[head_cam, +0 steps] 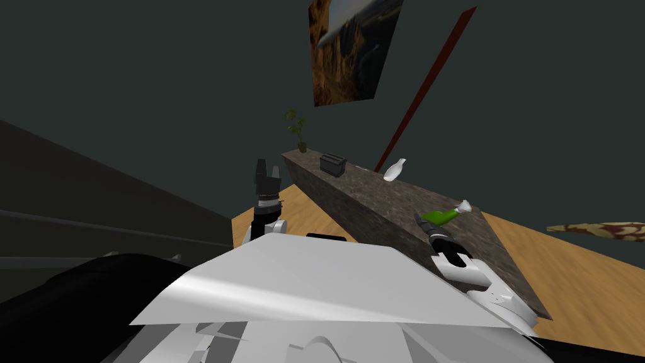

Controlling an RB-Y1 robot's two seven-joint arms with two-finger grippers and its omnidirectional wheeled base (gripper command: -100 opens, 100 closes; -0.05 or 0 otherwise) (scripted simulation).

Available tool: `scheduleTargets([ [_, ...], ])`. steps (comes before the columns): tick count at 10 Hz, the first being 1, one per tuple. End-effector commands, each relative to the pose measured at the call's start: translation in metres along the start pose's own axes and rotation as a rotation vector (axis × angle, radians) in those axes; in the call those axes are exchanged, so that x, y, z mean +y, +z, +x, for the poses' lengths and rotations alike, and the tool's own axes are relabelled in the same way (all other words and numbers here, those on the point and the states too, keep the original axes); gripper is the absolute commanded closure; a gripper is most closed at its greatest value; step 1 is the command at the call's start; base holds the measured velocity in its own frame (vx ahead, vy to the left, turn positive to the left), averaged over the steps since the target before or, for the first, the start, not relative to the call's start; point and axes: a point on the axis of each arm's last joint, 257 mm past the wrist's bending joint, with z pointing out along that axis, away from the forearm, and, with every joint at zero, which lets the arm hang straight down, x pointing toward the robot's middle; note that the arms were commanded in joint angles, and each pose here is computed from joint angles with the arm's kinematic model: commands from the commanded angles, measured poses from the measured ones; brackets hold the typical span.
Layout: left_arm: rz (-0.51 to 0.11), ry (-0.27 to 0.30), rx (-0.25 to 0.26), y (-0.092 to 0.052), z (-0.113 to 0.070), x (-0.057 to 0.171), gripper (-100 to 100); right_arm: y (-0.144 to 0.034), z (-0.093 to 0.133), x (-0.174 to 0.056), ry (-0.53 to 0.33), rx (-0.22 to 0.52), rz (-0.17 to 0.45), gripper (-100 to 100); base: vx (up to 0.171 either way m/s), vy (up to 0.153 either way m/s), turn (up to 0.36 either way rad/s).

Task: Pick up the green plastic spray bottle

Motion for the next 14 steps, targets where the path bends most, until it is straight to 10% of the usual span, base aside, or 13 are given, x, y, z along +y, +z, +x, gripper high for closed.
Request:
scheduleTargets([
  [1, 0.000, 0.000, 0.000, 0.000, 0.000, 0.000, 0, 0.001, 0.008, -0.006, 0.003, 0.011, 0.013, -100, 0.009, -0.009, 0.001],
  [14, 0.000, 0.000, 0.000, 0.000, 0.000, 0.000, 0, 0.085, -0.037, 0.032, -0.059, -0.012, -0.049, -100, -0.047, 0.026, -0.019],
])
